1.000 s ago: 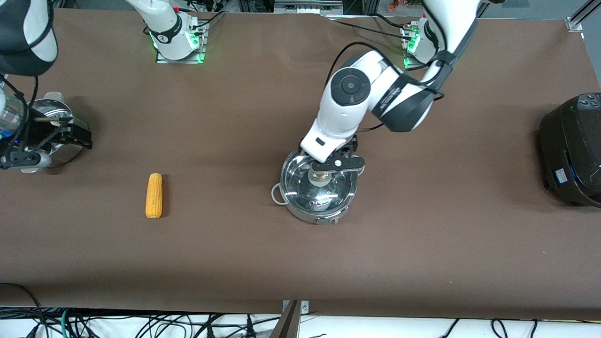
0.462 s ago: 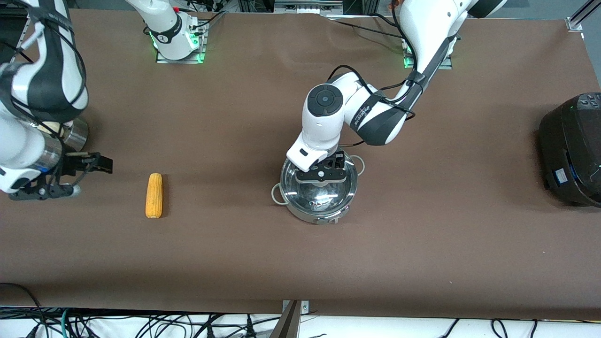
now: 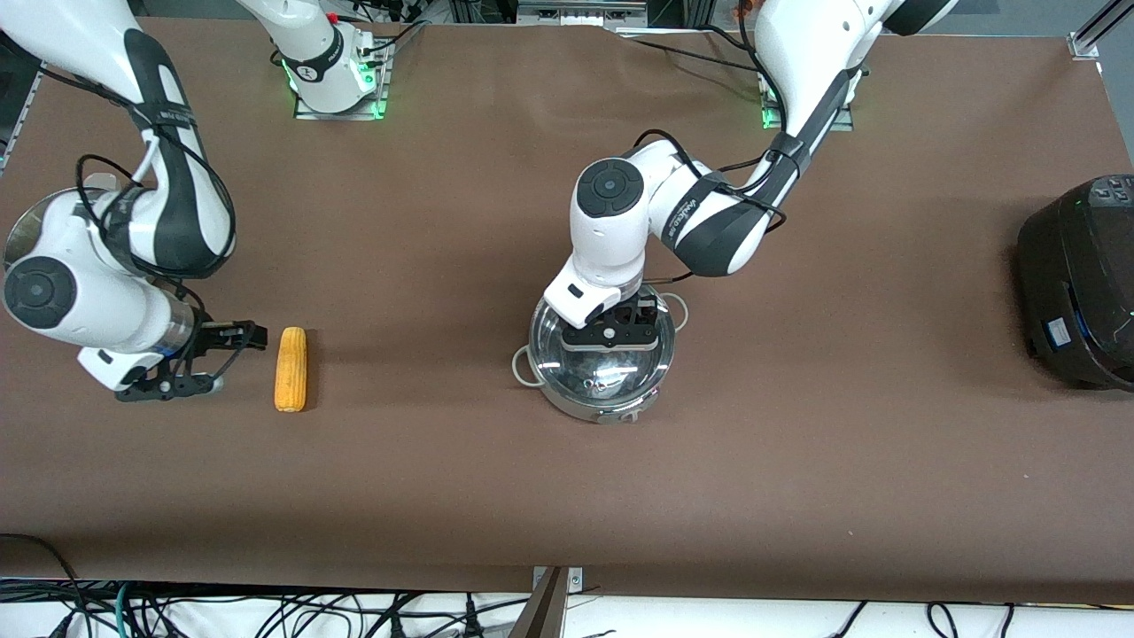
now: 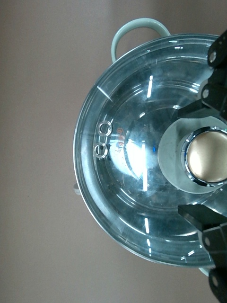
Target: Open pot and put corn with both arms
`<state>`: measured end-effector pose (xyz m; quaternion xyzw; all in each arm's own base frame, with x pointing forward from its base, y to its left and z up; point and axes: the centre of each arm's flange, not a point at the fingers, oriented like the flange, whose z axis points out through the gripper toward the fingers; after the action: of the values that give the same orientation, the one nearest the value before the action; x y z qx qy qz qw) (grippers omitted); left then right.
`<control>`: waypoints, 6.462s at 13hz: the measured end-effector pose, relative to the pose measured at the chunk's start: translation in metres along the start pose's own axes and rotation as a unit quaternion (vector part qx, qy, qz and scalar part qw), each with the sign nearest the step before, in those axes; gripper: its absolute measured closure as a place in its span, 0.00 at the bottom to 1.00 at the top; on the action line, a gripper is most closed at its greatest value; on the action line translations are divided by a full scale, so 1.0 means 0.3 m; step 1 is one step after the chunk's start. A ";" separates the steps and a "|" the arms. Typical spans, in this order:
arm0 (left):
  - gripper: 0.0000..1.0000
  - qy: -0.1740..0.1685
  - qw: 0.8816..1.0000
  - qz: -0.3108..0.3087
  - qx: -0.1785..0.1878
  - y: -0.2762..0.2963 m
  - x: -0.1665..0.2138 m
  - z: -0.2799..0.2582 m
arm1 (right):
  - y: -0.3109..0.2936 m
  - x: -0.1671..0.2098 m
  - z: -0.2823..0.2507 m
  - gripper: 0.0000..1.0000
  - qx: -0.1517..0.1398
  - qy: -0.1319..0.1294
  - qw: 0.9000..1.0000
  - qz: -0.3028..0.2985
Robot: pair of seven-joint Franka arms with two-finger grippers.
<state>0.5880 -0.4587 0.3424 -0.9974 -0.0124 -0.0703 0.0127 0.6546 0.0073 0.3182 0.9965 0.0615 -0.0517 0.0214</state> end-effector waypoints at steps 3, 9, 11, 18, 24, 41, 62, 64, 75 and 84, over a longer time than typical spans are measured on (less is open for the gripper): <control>0.47 0.002 1.000 0.001 -0.003 0.006 -0.002 -0.003 | -0.007 -0.023 0.110 0.00 0.002 -0.003 1.000 0.000; 0.51 0.002 1.000 0.002 -0.003 0.009 -0.003 -0.003 | -0.007 -0.014 0.281 0.00 0.008 0.002 1.000 0.005; 0.51 0.000 1.000 0.002 -0.002 0.011 -0.003 -0.016 | -0.010 -0.006 0.343 0.00 0.014 0.003 1.000 0.010; 0.51 -0.023 1.000 -0.004 -0.007 -0.079 0.025 -0.313 | -0.013 0.004 0.404 0.20 0.024 0.010 0.999 0.020; 0.51 -0.052 0.998 0.026 0.029 -0.439 0.199 -0.354 | -0.025 0.018 0.378 0.59 0.024 0.018 0.999 0.016; 0.51 -0.080 0.981 0.176 0.005 -1.395 0.160 0.258 | -1.051 -0.077 -0.738 0.70 0.117 0.058 0.990 0.054; 0.00 -0.052 0.981 0.189 -0.004 -1.381 -0.014 0.342 | -1.781 -0.053 -0.094 0.74 0.121 0.117 0.984 0.053; 0.00 -0.062 0.981 0.181 0.002 -1.362 0.003 0.199 | -1.806 -0.070 -0.083 0.74 0.121 0.114 0.985 0.053; 0.00 -0.130 0.984 0.118 -0.035 -1.335 0.121 -0.697 | -1.696 -0.006 -0.208 0.00 0.096 0.135 0.984 0.064; 0.00 -0.105 0.992 0.069 -0.011 -1.441 0.060 -0.885 | -0.721 0.135 -0.712 0.00 0.042 0.108 0.993 0.028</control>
<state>0.5571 -0.0336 0.6178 -0.9978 0.0557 0.0360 0.0047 0.6890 0.2372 0.5184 0.9977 0.0334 0.0541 -0.0254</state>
